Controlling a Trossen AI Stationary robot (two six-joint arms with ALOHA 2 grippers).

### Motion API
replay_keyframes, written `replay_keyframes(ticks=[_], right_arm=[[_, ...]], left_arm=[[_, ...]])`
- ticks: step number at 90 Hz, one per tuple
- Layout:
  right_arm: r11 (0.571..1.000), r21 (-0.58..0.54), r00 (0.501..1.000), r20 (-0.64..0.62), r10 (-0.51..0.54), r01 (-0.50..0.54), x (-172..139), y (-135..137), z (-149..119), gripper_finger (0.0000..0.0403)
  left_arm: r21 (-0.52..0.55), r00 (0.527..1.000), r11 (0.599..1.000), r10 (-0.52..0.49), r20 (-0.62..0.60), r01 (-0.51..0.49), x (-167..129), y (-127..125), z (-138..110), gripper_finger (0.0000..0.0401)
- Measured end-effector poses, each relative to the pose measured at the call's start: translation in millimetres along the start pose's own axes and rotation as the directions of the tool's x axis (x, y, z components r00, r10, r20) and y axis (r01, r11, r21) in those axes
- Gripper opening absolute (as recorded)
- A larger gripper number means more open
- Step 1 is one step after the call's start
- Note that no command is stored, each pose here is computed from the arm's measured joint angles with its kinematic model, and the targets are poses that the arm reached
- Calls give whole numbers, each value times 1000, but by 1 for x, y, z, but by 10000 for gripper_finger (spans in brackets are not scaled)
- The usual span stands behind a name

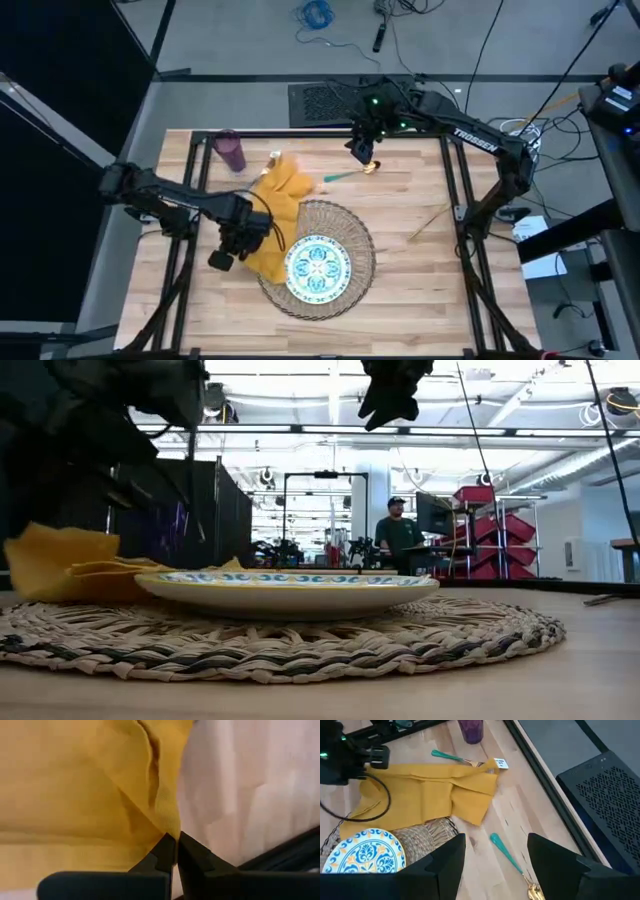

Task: Set table place
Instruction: Fold the yellow table napkin

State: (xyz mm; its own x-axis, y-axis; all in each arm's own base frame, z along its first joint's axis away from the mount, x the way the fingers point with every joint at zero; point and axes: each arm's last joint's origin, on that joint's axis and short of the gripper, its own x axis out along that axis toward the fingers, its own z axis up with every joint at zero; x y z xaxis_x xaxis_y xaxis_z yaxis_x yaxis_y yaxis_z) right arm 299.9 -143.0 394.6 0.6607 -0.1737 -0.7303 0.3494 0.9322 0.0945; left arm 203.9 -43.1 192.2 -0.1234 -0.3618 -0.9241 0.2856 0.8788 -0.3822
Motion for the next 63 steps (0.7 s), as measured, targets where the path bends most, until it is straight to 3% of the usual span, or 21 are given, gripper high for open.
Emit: replay_keyframes(ticks=[33, 44, 63], right_arm=[[1000, 17, 1000, 22, -2, 1, 0, -1, 2, 201], [1000, 24, 1000, 21, -2, 1, 0, -1, 2, 201], [999, 38, 1000, 21, 0, -1, 0, 0, 2, 201]], left_arm=[[86, 985, 992, -100, 137, 89, -17, -47, 29, 0], [85, 986, 991, -116, 122, 106, -14, -59, 27, 0], [16, 996, 999, -36, 77, 35, -3, -63, 22, 1]])
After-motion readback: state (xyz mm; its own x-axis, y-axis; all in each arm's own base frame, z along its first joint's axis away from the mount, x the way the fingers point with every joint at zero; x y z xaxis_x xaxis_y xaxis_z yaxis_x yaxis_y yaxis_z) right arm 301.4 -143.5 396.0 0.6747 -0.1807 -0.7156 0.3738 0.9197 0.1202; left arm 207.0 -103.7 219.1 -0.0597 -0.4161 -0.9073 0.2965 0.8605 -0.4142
